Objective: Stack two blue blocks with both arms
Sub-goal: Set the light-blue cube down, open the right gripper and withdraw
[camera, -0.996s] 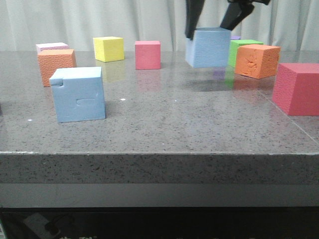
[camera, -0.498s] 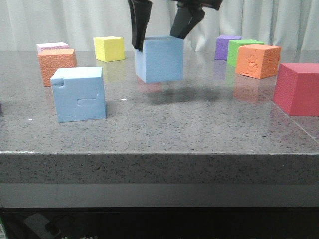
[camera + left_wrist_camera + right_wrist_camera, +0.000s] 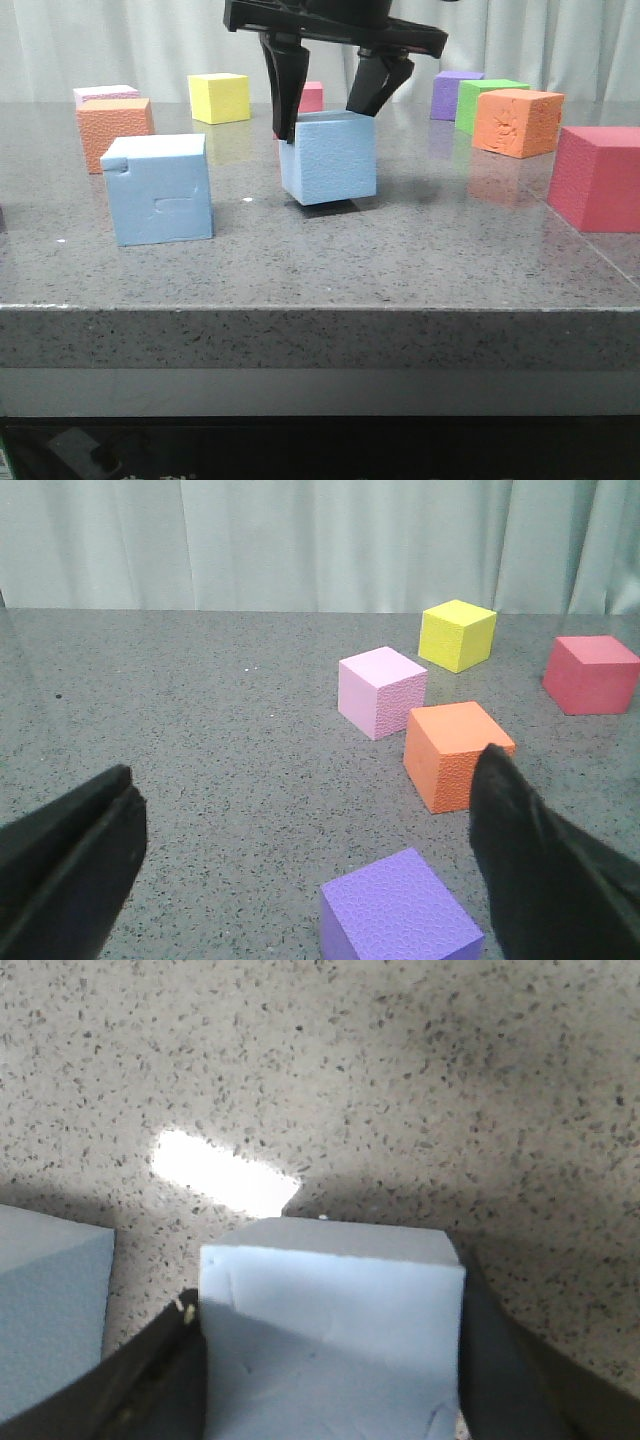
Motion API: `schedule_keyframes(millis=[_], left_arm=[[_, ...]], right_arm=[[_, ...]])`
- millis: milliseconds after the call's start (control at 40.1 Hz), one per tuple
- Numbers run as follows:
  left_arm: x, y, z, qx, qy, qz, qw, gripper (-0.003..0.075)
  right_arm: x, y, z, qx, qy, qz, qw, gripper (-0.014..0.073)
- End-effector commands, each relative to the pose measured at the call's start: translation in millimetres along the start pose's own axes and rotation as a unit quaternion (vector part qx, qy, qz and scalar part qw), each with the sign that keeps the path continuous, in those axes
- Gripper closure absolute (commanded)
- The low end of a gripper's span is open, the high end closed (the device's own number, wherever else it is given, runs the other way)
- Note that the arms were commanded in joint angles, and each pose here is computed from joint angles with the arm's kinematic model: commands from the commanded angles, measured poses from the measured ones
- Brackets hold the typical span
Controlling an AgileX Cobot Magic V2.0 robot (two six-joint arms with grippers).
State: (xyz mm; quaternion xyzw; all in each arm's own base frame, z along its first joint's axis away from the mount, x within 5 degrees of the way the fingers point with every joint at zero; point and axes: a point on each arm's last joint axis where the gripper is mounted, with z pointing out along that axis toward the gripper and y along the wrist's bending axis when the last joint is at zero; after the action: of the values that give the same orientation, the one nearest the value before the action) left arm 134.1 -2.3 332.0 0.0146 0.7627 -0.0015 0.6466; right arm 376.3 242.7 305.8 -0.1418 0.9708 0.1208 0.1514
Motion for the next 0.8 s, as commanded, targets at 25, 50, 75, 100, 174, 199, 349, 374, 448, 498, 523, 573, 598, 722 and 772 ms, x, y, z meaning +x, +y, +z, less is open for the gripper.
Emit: schedule_keyframes(millis=[25,50,75,100,174,199,349,374,448,498,523,573,598,722,772], left_arm=[[-19,0,-2,-0.001,-0.057,-0.006,0.998,0.0082],[-19,0,-2,-0.001,-0.057,-0.006,0.998,0.0082],[-19,0,-2,-0.001,-0.057,-0.006,0.998,0.0082],[-19,0,-2,-0.001,-0.057,-0.006,0.998,0.0082],[-19,0,-2,-0.001,-0.057,-0.006,0.998,0.0082],[-19,0,-2,-0.001,-0.057,-0.006,0.998,0.0082],[-19,0,-2,-0.001,-0.057,-0.006,0.998,0.0082],[-19,0,-2,-0.001,-0.057,-0.006,0.998,0.0082],[-19,0,-2,-0.001,-0.057,-0.006,0.998,0.0082],[-19,0,-2,-0.001,-0.057,-0.006,0.998,0.0082],[-19,0,-2,-0.001,-0.057,-0.006,0.998,0.0082],[-19,0,-2,-0.001,-0.057,-0.006,0.998,0.0082],[-19,0,-2,-0.001,-0.057,-0.006,0.998,0.0082],[-19,0,-2,-0.001,-0.057,-0.006,0.998,0.0082],[-19,0,-2,-0.001,-0.057,-0.006,0.998,0.0082]], right_arm=[[-1,2,-35,-0.009,-0.038,-0.003,0.999,0.0216],[-1,2,-35,-0.009,-0.038,-0.003,0.999,0.0192],[-1,2,-35,-0.009,-0.038,-0.003,0.999,0.0166],[-1,2,-35,-0.009,-0.038,-0.003,0.999,0.0146],[-1,2,-35,-0.009,-0.04,-0.003,0.999,0.0084],[-1,2,-35,-0.009,-0.04,-0.003,0.999,0.0071],[-1,2,-35,-0.009,-0.041,-0.003,0.999,0.0043],[-1,2,-35,-0.009,-0.041,-0.003,0.999,0.0043],[-1,2,-35,-0.01,-0.042,-0.003,0.999,0.0042],[-1,2,-36,-0.01,-0.043,-0.003,0.999,0.0042],[-1,2,-36,-0.009,-0.043,-0.003,0.999,0.0042],[-1,3,-40,-0.01,-0.046,-0.004,0.999,0.0042],[-2,3,-42,-0.011,-0.047,-0.004,0.999,0.0042],[-2,4,-60,-0.015,-0.072,-0.007,0.997,0.0042],[-2,5,-69,-0.016,-0.086,-0.009,0.996,0.0042]])
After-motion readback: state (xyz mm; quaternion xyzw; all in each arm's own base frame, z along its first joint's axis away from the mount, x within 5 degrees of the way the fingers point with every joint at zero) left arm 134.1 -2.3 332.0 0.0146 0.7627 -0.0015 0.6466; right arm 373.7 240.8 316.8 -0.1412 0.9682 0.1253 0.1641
